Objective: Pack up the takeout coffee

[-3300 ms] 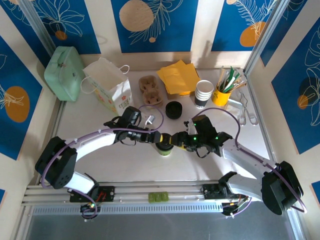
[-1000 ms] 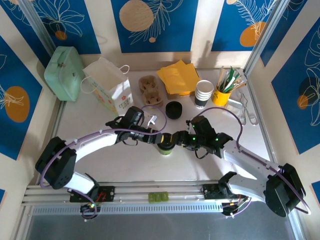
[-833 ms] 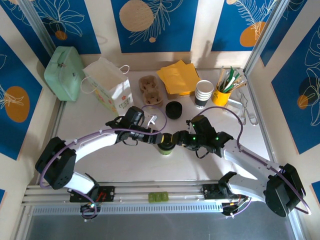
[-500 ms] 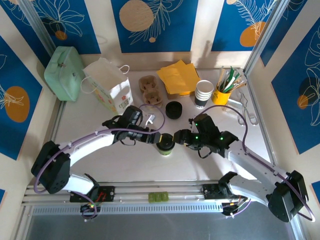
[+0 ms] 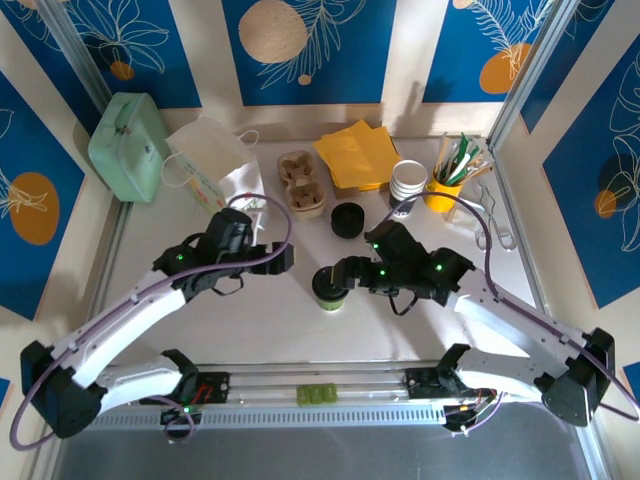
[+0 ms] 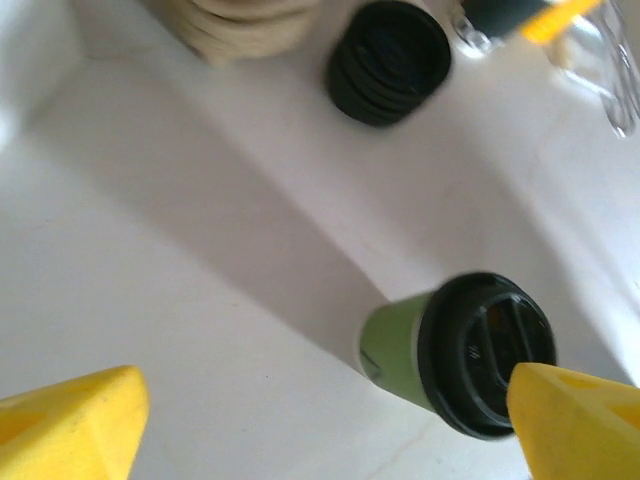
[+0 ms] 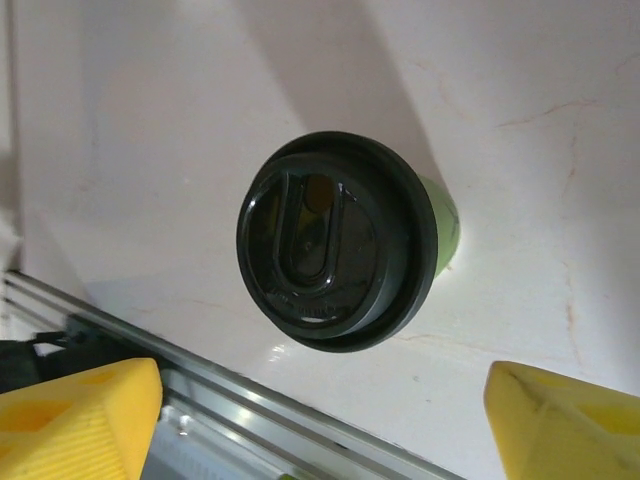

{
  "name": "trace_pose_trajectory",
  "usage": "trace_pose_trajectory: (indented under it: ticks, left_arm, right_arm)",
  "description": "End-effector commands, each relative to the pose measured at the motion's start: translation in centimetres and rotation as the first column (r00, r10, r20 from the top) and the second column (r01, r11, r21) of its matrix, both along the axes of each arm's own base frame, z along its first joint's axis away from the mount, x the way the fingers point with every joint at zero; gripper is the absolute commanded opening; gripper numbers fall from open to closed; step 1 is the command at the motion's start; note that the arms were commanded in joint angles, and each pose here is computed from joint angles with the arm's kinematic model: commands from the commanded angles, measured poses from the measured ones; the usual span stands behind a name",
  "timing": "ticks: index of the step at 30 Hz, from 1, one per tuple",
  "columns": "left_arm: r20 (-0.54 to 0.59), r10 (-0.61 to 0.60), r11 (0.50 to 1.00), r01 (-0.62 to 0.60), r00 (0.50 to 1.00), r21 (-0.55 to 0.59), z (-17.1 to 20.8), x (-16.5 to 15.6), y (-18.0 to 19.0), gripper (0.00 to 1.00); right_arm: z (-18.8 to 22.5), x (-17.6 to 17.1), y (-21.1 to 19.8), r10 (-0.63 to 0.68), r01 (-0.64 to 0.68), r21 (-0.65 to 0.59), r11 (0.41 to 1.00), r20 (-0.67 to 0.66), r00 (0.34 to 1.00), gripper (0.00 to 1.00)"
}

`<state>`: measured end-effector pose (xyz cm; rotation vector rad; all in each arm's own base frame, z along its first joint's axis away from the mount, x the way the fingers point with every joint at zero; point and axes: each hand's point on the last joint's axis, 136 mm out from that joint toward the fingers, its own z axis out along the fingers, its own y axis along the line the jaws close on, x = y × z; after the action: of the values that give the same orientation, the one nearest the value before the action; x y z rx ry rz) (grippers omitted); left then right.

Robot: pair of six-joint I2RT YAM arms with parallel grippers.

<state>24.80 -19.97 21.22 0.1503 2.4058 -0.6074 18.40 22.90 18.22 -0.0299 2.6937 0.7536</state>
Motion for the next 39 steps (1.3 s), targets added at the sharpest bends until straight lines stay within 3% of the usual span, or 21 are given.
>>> trace_pose_trajectory:
  ticks: [1, 3, 12, 19, 28, 32, 39]
  left_arm:
    - [0.050, 0.171, 0.981, -0.175, 0.984, 0.083, -0.1, 0.1, 4.5, 0.97]
    - [0.087, 0.202, 0.976, -0.208, 0.976, 0.069, 0.5, -0.1, 5.6, 0.99]
    - [0.192, 0.271, 0.960, -0.280, 0.943, 0.026, 2.5, -1.2, 8.4, 0.99]
    - [0.202, 0.284, 0.955, -0.296, 0.937, 0.033, 2.6, -1.4, 9.0, 0.99]
    - [0.210, 0.298, 0.950, -0.311, 0.931, 0.032, 2.6, -1.4, 9.3, 0.99]
    - [0.206, 0.292, 0.952, -0.305, 0.934, 0.032, 2.3, -1.3, 9.2, 0.99]
    - [0.205, 0.289, 0.954, -0.299, 0.935, 0.022, 2.4, -1.3, 9.0, 0.99]
  right_arm:
    - [0.2, 0.4, -1.4, -0.013, 0.025, -0.183, 0.983, 0.064, 0.998, 0.91]
    - [0.4, 0.6, -0.9, 0.015, 0.004, -0.229, 0.973, 0.079, 0.997, 0.99]
    - [-0.4, 1.4, 2.3, 0.122, -0.081, -0.388, 0.918, 0.082, 0.989, 0.99]
    - [-1.9, 2.0, 2.8, 0.121, -0.087, -0.515, 0.853, 0.033, 0.992, 0.99]
    - [-2.9, 2.0, 3.6, 0.134, -0.112, -0.523, 0.845, 0.005, 0.991, 1.00]
    - [-3.0, 2.1, 3.6, 0.129, -0.112, -0.533, 0.839, -0.006, 0.992, 0.93]
    - [-3.4, 2.1, 4.2, 0.134, -0.124, -0.530, 0.839, -0.020, 0.991, 0.89]
